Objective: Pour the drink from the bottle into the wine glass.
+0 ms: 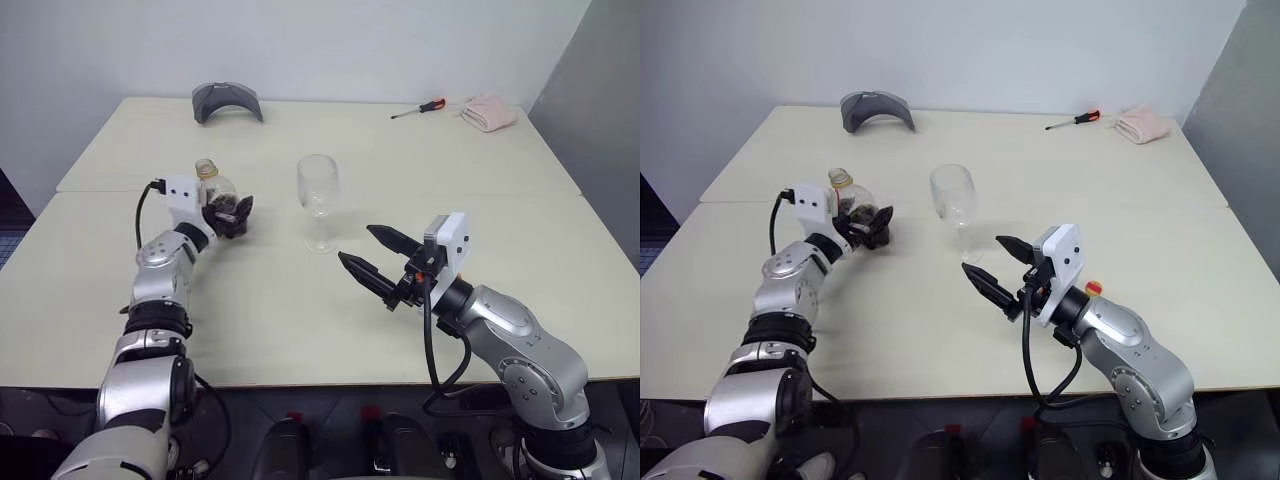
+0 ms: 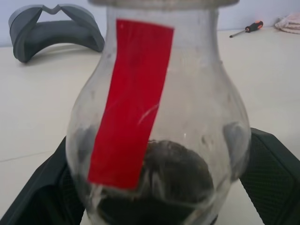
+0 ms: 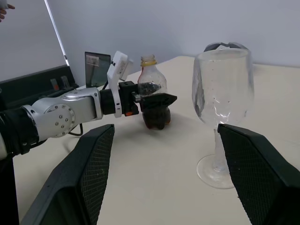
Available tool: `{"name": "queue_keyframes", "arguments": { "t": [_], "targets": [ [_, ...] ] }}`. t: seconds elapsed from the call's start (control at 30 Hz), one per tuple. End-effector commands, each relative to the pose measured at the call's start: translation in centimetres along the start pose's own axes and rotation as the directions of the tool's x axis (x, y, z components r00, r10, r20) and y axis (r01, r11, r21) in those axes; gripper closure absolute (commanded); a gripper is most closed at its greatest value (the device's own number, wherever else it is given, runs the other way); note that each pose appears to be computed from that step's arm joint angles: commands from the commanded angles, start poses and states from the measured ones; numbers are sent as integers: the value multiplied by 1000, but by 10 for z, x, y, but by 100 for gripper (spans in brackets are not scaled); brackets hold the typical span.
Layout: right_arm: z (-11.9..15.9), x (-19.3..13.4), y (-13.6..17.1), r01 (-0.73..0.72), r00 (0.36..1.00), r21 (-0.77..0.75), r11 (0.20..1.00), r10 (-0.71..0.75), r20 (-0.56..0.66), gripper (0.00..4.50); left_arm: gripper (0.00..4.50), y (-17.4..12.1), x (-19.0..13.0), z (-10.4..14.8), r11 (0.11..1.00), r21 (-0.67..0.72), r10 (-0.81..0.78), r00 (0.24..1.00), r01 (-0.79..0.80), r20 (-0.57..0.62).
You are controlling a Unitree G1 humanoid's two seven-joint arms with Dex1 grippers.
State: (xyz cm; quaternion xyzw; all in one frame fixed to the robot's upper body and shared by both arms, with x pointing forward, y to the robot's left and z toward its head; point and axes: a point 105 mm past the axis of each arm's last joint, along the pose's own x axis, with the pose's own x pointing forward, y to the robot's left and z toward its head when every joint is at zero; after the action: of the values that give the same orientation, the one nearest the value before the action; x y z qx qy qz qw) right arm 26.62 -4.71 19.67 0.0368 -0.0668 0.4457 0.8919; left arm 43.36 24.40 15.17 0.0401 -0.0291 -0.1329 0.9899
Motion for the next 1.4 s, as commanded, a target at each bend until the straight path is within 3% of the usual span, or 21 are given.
{"name": "queue_keyframes", "arguments": {
  "t": [0.03,0.1,0.2,0.33,0.53,0.87,1.17,1.4],
  "targets": [
    [11,0,5,-16,999,-21,1000,17,41,75,0,0,5,18,999,43,-12,998,9,55],
    [11,0,6,-16,999,-21,1000,17,41,75,0,0,6,19,999,44,-14,998,12,59],
    [10,-1,5,-14,999,-19,1000,15,39,72,62,1,6,19,999,34,-13,998,11,63],
    [9,-1,6,-14,999,-18,1000,15,37,72,176,4,5,20,999,34,-10,998,8,65],
    [9,-1,6,-22,999,-19,1000,22,35,72,260,7,4,23,999,36,-3,997,0,73],
    [10,-1,5,-23,999,-27,999,23,33,72,285,5,6,31,998,60,-25,996,21,80],
    [22,6,3,-52,998,-73,996,54,20,72,285,-14,26,85,951,272,-171,984,149,58],
    [39,17,-10,-28,999,-111,993,31,24,72,285,-52,40,123,862,418,-343,938,288,60]
  ]
}}
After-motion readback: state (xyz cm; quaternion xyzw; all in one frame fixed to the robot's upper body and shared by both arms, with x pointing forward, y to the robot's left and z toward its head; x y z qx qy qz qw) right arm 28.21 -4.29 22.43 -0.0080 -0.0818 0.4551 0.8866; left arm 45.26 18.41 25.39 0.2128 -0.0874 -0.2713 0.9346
